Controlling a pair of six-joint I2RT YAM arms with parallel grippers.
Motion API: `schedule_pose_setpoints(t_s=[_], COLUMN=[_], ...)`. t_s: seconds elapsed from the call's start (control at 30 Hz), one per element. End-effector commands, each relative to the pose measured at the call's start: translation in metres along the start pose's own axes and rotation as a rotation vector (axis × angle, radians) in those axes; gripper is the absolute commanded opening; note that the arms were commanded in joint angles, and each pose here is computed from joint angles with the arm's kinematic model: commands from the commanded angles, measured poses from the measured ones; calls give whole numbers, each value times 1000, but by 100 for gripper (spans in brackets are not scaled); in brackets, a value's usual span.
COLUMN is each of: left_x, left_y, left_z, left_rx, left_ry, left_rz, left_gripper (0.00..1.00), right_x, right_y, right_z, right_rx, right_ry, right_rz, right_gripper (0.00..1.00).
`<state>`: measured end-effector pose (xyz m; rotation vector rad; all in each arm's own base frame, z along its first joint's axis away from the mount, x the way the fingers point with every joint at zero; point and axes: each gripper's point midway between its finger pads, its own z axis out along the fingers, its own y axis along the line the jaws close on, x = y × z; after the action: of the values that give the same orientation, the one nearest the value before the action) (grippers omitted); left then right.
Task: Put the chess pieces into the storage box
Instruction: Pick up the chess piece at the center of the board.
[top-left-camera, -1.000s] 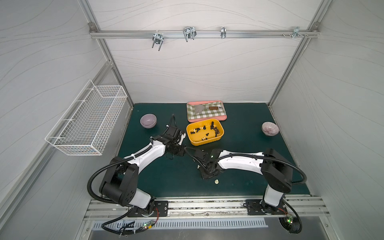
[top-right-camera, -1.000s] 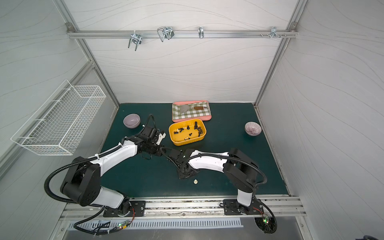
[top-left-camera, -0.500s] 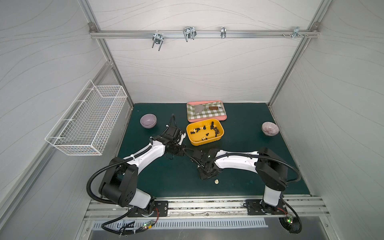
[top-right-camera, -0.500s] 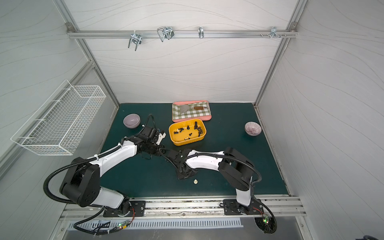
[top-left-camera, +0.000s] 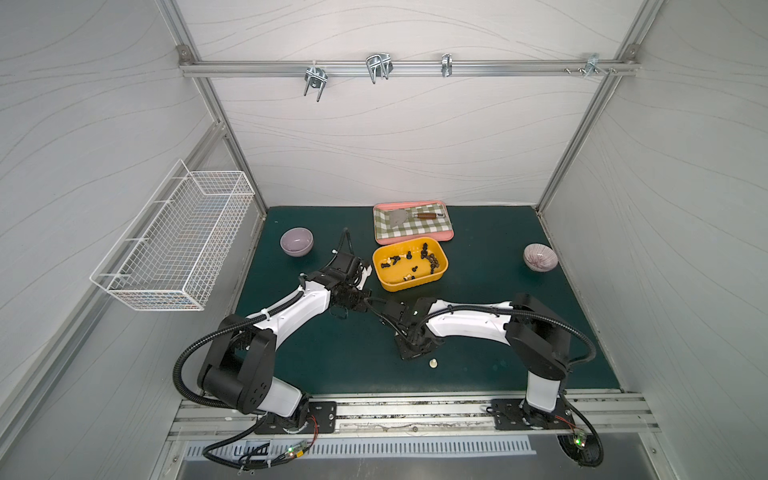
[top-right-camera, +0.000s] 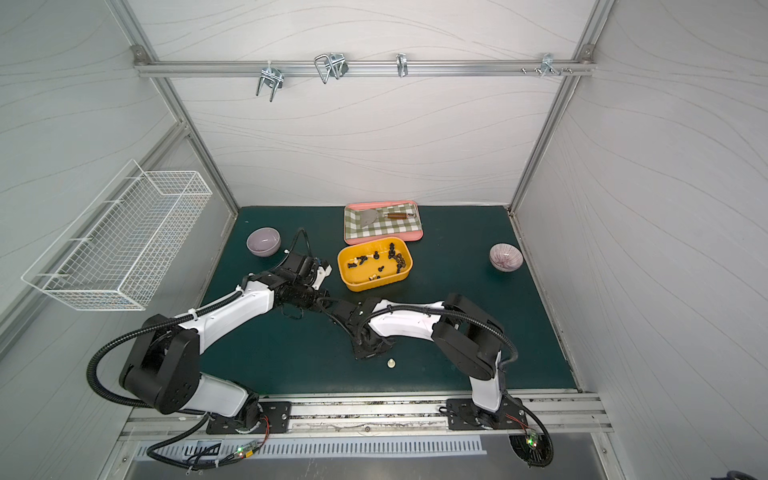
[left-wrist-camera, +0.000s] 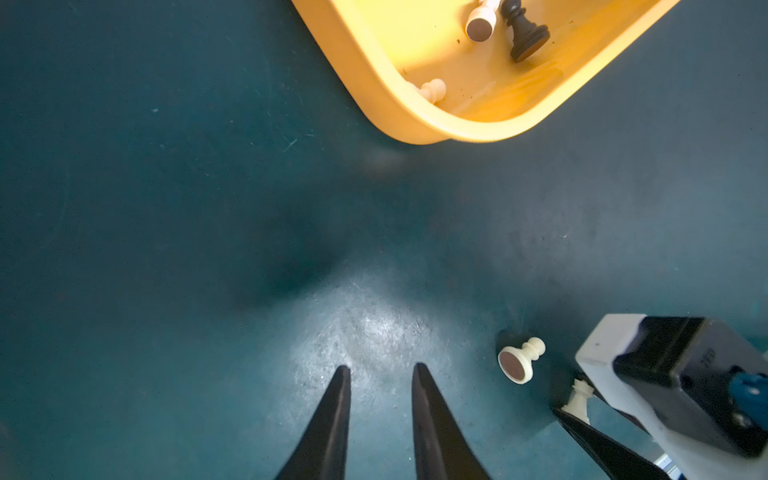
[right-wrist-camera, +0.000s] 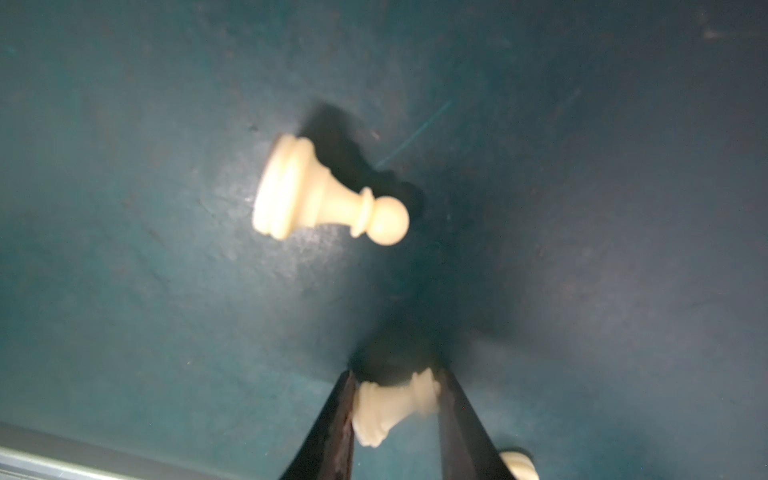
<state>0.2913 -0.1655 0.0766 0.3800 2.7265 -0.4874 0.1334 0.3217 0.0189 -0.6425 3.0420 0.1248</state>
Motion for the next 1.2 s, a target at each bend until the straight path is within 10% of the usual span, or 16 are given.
schedule_pose_setpoints(t_s=[0.0,0.5,1.17], left_x=[-12,-12,-7], left_y=[-3,-4,-11], left_z=[-7,-10,-14], left_rx=[13,13,51], left_ry=[-53,-54,-26], left_rz=[7,5,-4], left_gripper=[27,28,28], right_x=[4,-52,-229], right_y=[-2,-14,-91], right_z=[-6,-68,-112], right_rx=[14,-64,-124], right_ry=[7,-146,-364], right_rz=[0,-10,40], right_gripper=[31,31,31])
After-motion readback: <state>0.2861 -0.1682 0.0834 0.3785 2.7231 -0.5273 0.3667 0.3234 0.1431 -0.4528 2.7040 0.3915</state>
